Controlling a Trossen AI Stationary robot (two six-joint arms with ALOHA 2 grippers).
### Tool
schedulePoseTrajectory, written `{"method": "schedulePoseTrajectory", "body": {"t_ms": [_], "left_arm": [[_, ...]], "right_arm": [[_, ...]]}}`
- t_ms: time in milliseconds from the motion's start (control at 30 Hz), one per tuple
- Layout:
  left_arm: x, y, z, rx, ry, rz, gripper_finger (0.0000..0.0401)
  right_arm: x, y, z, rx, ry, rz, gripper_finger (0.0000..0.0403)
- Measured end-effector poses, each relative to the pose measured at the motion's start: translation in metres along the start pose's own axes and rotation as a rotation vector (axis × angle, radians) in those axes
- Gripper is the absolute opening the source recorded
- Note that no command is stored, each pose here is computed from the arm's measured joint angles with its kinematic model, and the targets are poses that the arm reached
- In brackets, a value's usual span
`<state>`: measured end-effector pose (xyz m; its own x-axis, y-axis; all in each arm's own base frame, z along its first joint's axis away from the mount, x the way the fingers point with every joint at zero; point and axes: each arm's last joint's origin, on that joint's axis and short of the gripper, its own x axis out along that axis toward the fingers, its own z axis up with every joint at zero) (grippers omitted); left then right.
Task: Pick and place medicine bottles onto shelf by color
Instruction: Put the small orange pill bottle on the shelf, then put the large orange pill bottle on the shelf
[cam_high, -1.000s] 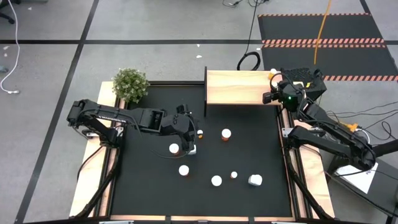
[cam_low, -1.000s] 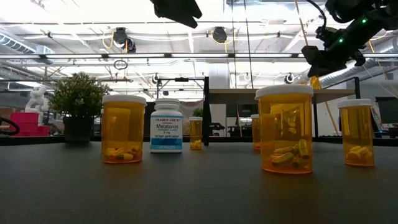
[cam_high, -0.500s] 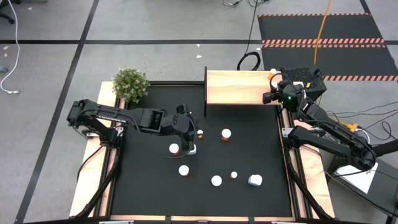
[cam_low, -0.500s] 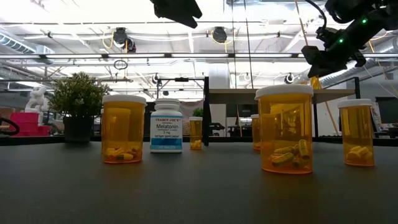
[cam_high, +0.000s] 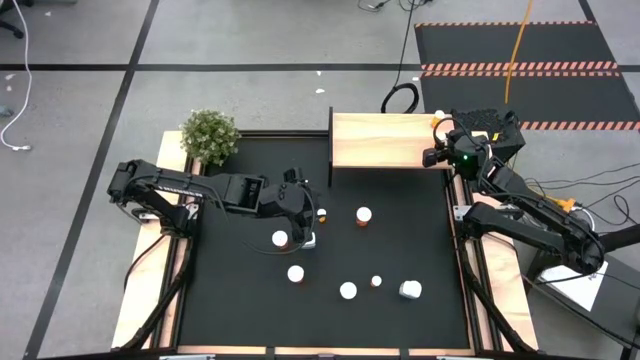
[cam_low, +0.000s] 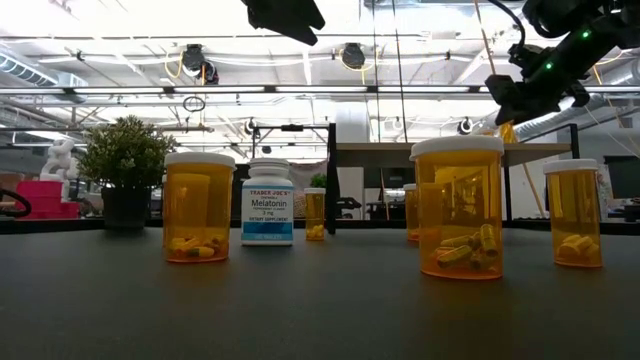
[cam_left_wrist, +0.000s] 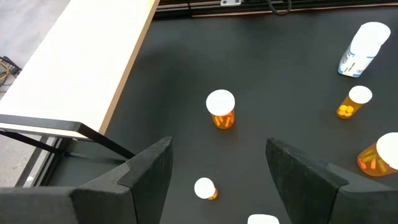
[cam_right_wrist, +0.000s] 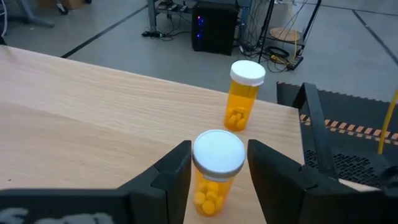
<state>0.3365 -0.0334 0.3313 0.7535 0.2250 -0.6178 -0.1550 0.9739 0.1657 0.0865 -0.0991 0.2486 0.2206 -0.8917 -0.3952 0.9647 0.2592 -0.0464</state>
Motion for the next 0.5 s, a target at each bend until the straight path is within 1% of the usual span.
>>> {"method": "schedulePoseTrajectory", "body": {"t_ms": [67, 500], "left_arm": [[0.0000, -0.0001, 0.0000, 0.000, 0.000, 0.000, 0.0255], [0.0000, -0.0001, 0.0000, 0.000, 0.000, 0.000, 0.0255]], "right_arm": [[0.0000, -0.0004, 0.0002, -0.007, -0.004, -0.014, 0.0153], [0.0000, 0.0000, 0.0020, 0.004, -0.021, -0.010, 0.0153]]}}
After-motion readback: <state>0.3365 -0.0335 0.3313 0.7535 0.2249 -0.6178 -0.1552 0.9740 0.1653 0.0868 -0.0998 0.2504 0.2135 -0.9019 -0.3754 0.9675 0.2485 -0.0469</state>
